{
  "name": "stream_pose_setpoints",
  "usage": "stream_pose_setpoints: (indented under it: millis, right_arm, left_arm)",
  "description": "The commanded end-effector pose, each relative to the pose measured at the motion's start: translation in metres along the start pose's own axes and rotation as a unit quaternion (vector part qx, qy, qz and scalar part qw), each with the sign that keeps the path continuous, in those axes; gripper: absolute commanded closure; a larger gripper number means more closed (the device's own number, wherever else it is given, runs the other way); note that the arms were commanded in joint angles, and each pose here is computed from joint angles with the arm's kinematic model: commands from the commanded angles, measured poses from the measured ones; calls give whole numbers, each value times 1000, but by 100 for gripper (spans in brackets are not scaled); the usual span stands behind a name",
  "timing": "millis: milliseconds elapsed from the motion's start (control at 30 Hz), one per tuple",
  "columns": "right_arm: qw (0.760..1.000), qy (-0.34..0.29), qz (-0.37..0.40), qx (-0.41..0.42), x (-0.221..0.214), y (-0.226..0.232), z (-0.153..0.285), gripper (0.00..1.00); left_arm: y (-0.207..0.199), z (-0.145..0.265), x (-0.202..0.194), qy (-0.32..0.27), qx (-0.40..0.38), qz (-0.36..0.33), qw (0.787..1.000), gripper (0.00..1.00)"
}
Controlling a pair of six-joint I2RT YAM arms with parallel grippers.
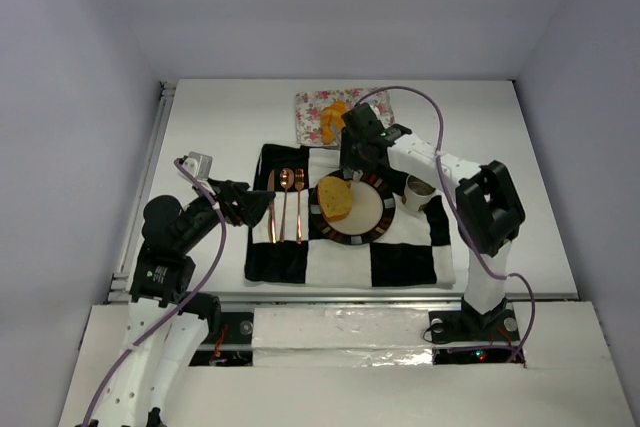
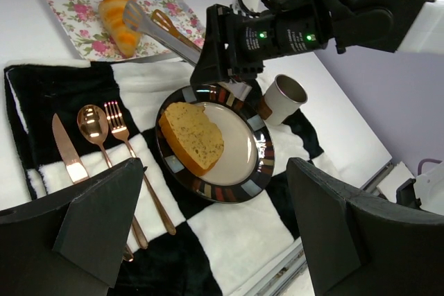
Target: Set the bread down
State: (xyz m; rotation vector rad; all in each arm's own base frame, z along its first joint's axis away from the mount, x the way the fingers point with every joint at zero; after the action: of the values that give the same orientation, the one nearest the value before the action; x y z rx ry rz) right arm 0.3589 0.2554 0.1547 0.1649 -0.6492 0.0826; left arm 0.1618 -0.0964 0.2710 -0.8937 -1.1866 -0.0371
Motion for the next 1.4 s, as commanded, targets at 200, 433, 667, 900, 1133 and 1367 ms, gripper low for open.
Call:
stream_pose_setpoints:
  millis: [200,433,667,900,1133,1367]
  right_arm:
    - [999,-12,-6,52,17,13,-11,51]
    - [996,-44,-21,78,16,12,5,70]
    - [991,-89,-34,94,23,7,40,79]
    - [987,-112,-34,111,23,-1,81,80]
    - [981,-90,-15,170,-32,-22,141,80]
    - [977,-22,-35,208,-129,-45,193,80]
  left_arm:
    - [-4,0,2,-9,-16,-10,1000,18]
    - [-4,0,2,-10,-16,-9,1000,18]
    - [-4,0,2,-11,-17,-9,1000,18]
    - [-3,0,2,-11,-14,-9,1000,18]
    - [-3,0,2,-10,-15,-9,1000,18]
    - [-1,-2,1,-5,-12,-6,1000,18]
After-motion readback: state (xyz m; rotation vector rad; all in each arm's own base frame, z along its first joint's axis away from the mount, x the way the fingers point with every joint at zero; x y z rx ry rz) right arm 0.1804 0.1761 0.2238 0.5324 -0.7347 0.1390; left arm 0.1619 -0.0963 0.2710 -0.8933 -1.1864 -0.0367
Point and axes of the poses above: each gripper's point midway between its finger pads, its own z axis back along the fingers, its own y axis along the line the jaws close on, x = y × z, the point moved 7 cm from there along z, back along the fingers, and after that the axes turned 7 degrees about z, right-handed, at the moved point
